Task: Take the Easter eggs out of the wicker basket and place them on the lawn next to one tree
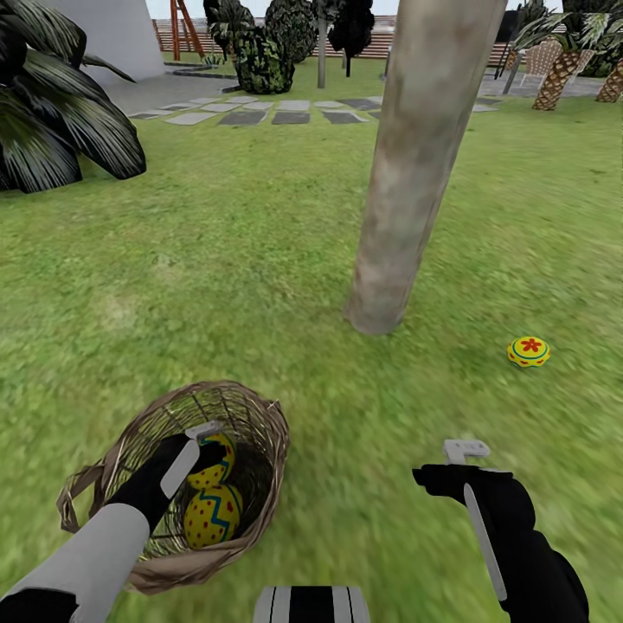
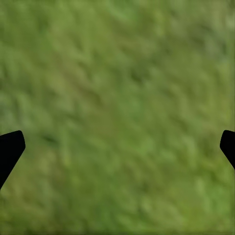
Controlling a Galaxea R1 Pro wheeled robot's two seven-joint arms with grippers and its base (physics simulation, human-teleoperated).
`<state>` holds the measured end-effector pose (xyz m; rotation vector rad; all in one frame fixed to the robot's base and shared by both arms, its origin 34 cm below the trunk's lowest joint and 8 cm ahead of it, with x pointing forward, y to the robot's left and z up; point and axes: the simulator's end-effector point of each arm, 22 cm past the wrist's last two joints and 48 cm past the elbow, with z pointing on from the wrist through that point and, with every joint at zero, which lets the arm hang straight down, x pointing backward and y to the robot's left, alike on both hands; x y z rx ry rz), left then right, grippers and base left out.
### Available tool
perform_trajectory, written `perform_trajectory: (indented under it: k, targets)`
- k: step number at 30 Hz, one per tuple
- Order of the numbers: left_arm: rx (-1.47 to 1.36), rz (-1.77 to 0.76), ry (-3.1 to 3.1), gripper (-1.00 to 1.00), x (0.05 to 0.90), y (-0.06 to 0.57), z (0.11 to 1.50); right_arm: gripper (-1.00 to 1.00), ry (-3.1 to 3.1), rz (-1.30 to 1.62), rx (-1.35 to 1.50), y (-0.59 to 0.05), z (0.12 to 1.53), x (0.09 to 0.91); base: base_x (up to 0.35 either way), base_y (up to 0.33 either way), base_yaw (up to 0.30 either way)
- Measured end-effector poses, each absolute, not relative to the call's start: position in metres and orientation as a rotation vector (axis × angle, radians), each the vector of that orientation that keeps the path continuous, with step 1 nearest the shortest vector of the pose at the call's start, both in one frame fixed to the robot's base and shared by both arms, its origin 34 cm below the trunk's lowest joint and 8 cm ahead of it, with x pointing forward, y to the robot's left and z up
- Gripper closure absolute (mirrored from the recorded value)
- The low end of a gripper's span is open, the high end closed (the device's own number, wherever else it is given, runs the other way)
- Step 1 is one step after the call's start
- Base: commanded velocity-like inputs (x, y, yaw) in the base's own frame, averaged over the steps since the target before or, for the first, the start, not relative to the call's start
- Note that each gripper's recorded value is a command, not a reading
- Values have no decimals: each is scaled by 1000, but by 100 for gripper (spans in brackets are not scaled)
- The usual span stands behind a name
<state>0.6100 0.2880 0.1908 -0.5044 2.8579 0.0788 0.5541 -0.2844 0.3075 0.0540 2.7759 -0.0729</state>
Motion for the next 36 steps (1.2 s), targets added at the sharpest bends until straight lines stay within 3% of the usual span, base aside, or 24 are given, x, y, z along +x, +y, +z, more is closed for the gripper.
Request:
perform_trajectory:
  k: [36]
  targets:
    - [-422,28,2950,100,606,277,244,-100,2670,-68,58,-285,361,571,0,0,0]
